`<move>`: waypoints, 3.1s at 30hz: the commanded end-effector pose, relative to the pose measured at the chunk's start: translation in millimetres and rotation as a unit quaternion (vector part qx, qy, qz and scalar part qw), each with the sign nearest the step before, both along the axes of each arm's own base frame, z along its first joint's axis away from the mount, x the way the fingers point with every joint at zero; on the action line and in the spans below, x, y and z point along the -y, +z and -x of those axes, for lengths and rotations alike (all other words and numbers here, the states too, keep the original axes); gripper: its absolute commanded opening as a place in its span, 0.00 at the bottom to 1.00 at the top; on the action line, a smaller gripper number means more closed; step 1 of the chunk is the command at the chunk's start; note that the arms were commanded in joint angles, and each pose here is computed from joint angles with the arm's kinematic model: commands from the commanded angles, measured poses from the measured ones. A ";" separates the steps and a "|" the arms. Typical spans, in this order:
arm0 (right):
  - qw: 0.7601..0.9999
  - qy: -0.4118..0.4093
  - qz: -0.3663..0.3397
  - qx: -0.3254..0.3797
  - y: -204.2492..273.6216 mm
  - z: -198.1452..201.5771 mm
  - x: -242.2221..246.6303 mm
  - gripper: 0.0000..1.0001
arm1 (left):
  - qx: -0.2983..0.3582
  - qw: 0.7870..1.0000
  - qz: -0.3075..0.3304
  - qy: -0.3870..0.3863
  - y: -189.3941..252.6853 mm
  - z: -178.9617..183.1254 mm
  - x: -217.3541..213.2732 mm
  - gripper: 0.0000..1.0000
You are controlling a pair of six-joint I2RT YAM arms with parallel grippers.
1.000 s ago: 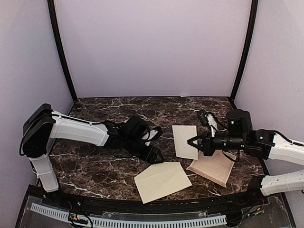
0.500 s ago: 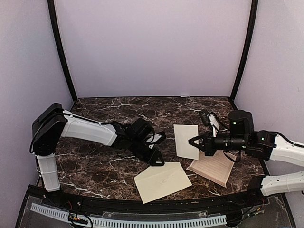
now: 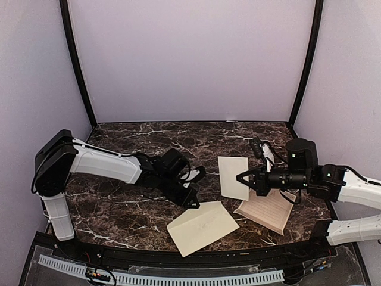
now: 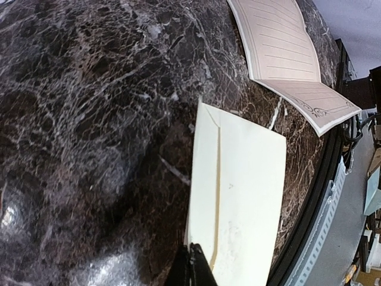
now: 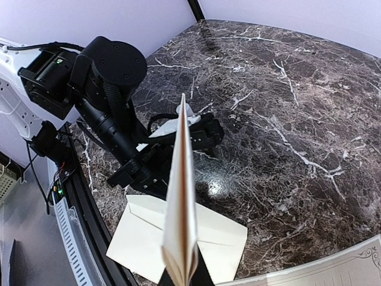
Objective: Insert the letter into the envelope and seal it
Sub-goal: Adjust the envelope at the center of the board, then place the letter in the envelope.
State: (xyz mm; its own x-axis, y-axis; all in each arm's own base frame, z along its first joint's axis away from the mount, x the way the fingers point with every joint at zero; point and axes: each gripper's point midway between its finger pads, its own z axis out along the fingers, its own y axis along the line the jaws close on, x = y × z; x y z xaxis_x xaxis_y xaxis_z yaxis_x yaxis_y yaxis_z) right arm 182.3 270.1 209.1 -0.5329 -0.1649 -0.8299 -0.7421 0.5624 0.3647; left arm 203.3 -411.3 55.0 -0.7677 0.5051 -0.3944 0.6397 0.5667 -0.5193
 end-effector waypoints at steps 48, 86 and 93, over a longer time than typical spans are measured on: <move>0.949 0.204 -0.239 0.004 98.9 59.5 -53.0 0.00 | 0.085 0.929 0.360 0.029 240.2 54.1 -34.5 0.76; 0.979 0.046 -0.163 -0.110 26.9 26.4 -50.8 0.35 | -0.014 0.973 0.191 0.127 139.4 27.6 -74.6 0.00; 0.973 -0.016 -0.126 -0.192 -28.4 30.7 -47.7 0.34 | -0.069 0.978 0.102 0.168 82.2 33.9 -100.6 0.00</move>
State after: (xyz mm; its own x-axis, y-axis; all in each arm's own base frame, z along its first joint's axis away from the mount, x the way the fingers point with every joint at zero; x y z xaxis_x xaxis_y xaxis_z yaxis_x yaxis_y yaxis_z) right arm 150.2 319.6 204.1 -0.7548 0.0054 -0.6559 -0.6091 0.3652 0.7040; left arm 176.5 -332.3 173.6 -0.8833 0.1280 -0.4510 0.4492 0.5064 -0.7361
